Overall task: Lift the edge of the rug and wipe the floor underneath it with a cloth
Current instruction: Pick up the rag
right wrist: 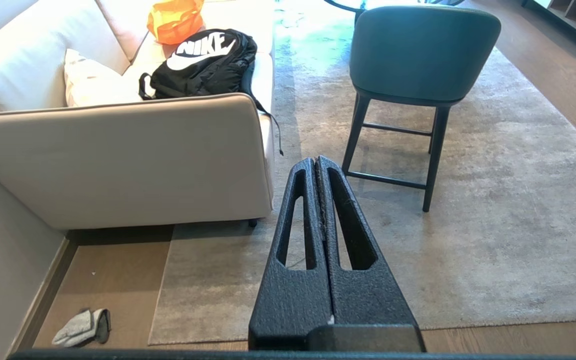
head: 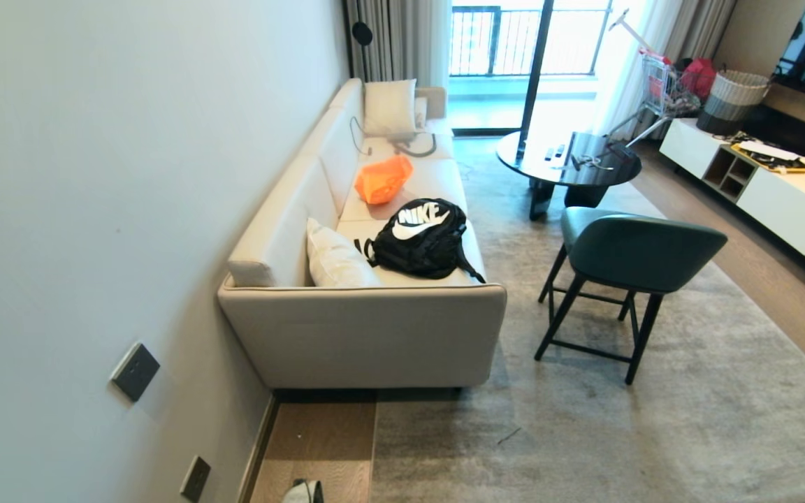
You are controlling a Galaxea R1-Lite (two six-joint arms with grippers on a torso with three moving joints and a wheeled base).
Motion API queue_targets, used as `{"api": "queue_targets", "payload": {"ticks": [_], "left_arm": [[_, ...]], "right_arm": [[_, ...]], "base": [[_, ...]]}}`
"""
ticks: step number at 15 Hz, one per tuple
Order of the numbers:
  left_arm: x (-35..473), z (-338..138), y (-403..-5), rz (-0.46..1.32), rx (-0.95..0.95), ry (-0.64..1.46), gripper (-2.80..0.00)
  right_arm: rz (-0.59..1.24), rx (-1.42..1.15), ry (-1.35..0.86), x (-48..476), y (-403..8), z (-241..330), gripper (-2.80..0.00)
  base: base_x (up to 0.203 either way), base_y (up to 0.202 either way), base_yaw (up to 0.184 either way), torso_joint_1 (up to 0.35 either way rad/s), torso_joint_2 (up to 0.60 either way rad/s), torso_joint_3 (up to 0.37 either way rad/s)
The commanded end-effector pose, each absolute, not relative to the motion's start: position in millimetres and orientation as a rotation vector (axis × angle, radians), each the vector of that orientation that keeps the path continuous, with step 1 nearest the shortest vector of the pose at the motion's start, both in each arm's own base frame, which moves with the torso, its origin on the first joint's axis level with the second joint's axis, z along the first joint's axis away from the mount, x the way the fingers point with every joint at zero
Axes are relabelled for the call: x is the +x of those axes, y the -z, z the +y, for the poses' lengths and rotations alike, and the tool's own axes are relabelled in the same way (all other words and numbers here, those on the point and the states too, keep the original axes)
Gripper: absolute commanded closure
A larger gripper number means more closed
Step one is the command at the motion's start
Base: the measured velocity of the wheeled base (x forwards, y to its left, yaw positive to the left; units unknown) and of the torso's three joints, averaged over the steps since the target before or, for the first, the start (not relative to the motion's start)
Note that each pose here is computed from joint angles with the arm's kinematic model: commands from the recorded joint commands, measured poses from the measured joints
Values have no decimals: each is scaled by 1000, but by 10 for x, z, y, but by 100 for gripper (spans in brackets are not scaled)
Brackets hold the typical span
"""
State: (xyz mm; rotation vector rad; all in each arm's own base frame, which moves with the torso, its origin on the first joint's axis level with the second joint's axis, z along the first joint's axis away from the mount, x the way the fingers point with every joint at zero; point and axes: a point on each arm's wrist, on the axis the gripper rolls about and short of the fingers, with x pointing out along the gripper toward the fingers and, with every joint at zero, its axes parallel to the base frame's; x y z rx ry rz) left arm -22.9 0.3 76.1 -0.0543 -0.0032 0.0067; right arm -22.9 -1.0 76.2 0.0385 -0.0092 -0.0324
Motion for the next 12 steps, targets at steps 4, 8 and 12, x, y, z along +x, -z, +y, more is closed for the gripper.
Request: {"api": "queue_targets", "payload": {"ticks": [4, 8, 12], "left_arm": [[-229, 3, -761, -3, -55, -7, 0], [-229, 3, -761, -3, -55, -7, 0], [-229, 3, -761, -3, -55, -8, 0]], "right_arm": [[-8, 39, 32, -228, -763, -10, 0], [-8, 39, 32, -228, -763, -10, 0], [-8, 39, 32, -228, -763, -10, 0]], "base": [[0, 0, 0, 0, 0, 0], [0, 0, 0, 0, 0, 0], [0, 0, 0, 0, 0, 0]]}}
